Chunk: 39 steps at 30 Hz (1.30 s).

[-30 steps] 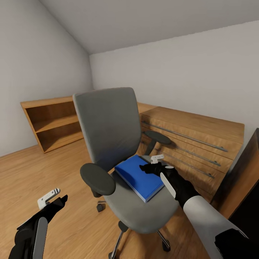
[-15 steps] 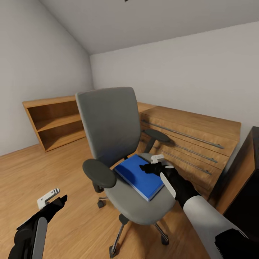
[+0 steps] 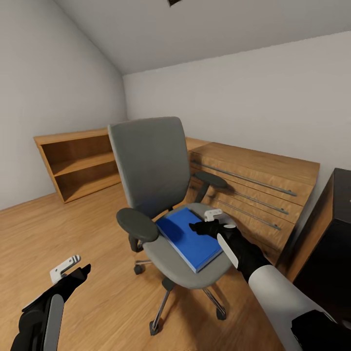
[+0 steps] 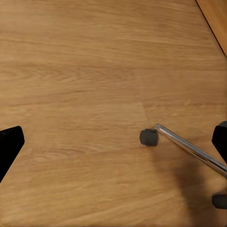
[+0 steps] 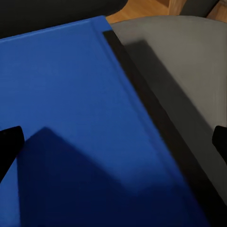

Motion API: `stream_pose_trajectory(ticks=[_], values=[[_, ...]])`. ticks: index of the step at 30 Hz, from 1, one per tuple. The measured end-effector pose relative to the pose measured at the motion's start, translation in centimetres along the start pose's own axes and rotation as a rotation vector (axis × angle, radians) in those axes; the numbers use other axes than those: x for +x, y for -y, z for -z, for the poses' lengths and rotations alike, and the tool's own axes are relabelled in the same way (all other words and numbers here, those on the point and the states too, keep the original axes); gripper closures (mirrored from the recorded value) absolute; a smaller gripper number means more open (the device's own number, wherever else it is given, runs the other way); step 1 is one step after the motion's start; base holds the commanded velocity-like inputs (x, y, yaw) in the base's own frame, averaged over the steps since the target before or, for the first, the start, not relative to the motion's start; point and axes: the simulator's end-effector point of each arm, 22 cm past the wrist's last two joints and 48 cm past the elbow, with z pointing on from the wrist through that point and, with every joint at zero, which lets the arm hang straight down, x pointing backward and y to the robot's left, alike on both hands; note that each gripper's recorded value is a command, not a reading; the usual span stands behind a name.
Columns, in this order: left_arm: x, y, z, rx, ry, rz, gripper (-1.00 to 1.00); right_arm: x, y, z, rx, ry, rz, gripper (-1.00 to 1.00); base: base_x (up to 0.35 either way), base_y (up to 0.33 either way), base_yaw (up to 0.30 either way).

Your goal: In the bedroom, organize the workspace by keeping the computer under the desk, ensuring the monitor is on the desk, placing the keyboard on the desk next to the monitor, placing the mouse on the desk next to the keyboard, moving the folder from the swivel chair onto the desk next to the mouse, stacking the notebook on top of the folder with the pen on top of the notebook, and positioning the swivel chair next to the desk.

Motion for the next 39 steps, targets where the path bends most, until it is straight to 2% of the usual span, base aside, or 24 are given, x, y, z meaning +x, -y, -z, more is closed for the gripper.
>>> stream_pose_trajectory(ticks=[7,20,27,39], values=[[-0.2,-1.0,0.0,-0.018,0.004,0.017,-1.00,0.0,0.1,0.0,0.000,-0.001,0.000,-1.00,-0.154,0.000,0.000],[-0.1,-1.0,0.1,-0.018,0.001,0.021,-1.00,0.0,0.1,0.0,0.002,0.000,0.002,-1.00,-0.050,0.000,0.000],[-1.2,-0.5,0.8,-0.002,0.023,0.029,-1.00,0.3,0.4,0.7,0.012,-0.015,0.003,-1.00,0.000,0.000,0.000],[-3.4,0.6,2.0,0.000,0.026,0.029,-1.00,-2.4,0.4,1.5,0.014,-0.012,0.004,-1.00,0.000,0.000,0.000]])
